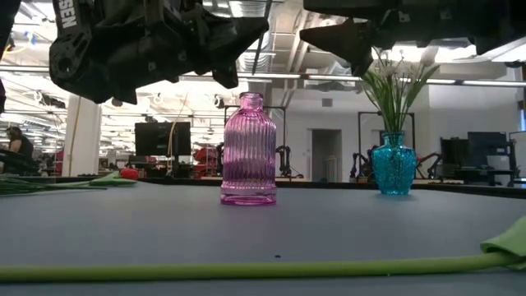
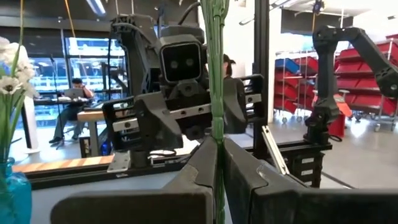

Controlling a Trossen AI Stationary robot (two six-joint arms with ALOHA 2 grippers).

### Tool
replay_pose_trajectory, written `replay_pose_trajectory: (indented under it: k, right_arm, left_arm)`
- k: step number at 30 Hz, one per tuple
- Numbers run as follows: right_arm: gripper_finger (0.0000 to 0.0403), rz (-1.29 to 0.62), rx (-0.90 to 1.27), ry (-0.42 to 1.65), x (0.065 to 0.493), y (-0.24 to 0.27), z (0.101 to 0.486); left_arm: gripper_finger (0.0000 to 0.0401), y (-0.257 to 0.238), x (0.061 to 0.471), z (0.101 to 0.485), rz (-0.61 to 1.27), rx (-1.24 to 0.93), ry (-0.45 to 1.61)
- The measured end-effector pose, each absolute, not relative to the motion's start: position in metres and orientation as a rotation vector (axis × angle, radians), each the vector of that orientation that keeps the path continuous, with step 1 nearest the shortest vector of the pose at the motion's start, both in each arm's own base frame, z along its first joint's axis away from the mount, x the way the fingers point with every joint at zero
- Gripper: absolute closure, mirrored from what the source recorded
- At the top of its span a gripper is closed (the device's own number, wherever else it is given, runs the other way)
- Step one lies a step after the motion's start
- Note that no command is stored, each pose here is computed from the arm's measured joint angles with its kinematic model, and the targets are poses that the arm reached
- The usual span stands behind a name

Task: Sort flowers into vase by color
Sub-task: Put the top red flowers into the purple vase

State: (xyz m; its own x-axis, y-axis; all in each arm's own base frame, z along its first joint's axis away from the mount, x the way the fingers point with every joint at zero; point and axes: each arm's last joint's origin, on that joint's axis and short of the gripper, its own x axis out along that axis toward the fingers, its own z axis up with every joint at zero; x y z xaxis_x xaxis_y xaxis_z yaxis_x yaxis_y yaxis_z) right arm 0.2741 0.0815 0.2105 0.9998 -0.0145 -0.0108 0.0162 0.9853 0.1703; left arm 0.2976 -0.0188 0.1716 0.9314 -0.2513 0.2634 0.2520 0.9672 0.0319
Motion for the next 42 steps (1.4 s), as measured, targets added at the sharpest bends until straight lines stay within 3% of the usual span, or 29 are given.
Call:
replay_pose_trajectory:
  k: [24, 42]
  right_arm:
    - [0.0143, -0.032, 0.168, 0.020, 0.275, 0.077, 0.209]
    - [0.0143, -0.033, 0.200, 0.022, 0.275, 0.077, 0.209]
  left_arm:
    - [0.0401, -0.011, 0.295, 0.155, -0.206, 0.082, -0.145]
    - [0.0401, -0.010, 0.286, 0.152, -0.157, -0.026, -0.155]
